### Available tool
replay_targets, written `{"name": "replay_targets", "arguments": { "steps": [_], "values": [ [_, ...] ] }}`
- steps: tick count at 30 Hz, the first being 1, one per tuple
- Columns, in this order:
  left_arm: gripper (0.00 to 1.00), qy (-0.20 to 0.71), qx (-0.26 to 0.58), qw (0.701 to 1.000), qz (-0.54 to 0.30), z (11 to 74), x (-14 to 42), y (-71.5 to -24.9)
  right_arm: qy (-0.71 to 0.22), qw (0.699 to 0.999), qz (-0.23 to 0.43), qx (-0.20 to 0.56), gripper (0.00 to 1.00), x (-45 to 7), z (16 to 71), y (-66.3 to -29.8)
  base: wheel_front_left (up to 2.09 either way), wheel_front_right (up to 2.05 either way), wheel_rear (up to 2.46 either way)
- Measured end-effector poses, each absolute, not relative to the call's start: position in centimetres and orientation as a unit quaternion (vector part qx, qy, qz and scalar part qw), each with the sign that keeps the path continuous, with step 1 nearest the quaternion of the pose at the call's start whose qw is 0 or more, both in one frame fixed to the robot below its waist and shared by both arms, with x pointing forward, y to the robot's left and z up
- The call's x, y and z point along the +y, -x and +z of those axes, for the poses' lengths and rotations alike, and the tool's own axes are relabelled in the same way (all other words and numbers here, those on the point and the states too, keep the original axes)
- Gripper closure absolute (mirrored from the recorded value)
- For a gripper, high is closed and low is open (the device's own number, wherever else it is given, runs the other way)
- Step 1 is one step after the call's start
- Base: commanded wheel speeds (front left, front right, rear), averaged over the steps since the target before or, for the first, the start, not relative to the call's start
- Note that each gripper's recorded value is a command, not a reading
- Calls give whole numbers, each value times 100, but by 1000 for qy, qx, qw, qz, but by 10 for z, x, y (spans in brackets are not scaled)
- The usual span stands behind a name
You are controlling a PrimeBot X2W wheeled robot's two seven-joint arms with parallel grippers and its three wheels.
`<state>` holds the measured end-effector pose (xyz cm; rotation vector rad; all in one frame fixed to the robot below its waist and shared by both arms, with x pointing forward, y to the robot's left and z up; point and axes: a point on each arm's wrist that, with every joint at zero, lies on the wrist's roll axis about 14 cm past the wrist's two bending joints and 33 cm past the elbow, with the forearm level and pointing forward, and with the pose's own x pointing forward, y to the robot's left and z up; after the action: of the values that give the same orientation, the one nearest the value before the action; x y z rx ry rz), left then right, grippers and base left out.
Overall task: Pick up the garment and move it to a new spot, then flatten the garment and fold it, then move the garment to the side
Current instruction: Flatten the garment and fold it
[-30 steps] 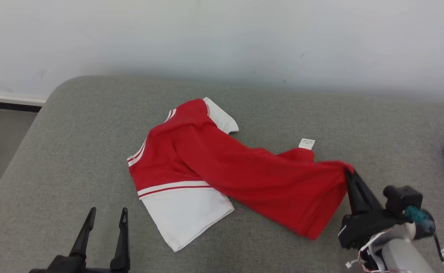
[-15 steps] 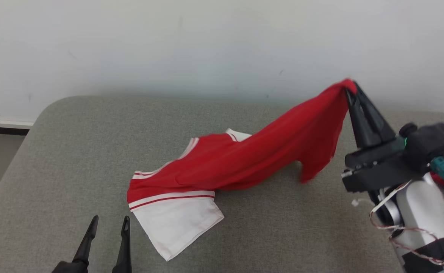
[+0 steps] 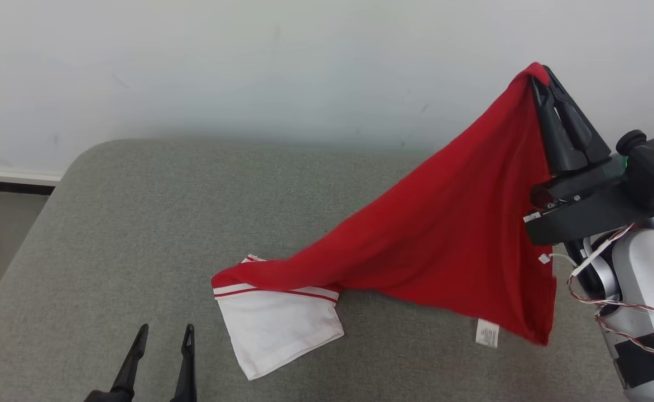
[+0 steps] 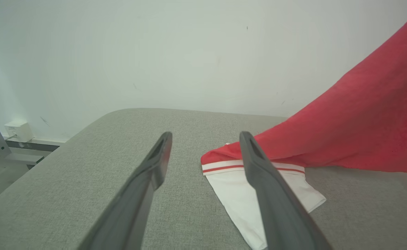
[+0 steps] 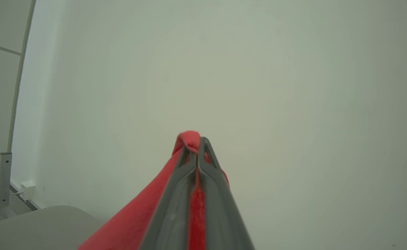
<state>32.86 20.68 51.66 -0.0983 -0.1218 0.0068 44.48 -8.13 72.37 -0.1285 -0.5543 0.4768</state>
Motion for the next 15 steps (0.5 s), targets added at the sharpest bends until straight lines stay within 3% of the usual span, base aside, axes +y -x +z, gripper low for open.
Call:
{"name": "replay_targets", "arguments": {
  "steps": [7, 15],
  "values": [
    [0, 56, -49, 997, 7, 509, 206, -328, 63, 948, 225, -215, 100, -86, 688, -468, 0, 0, 0],
    [0, 59, -40, 997, 5, 505, 205, -344, 90, 967, 198, -130, 100, -100, 636, -523, 0, 0, 0]
  ]
}}
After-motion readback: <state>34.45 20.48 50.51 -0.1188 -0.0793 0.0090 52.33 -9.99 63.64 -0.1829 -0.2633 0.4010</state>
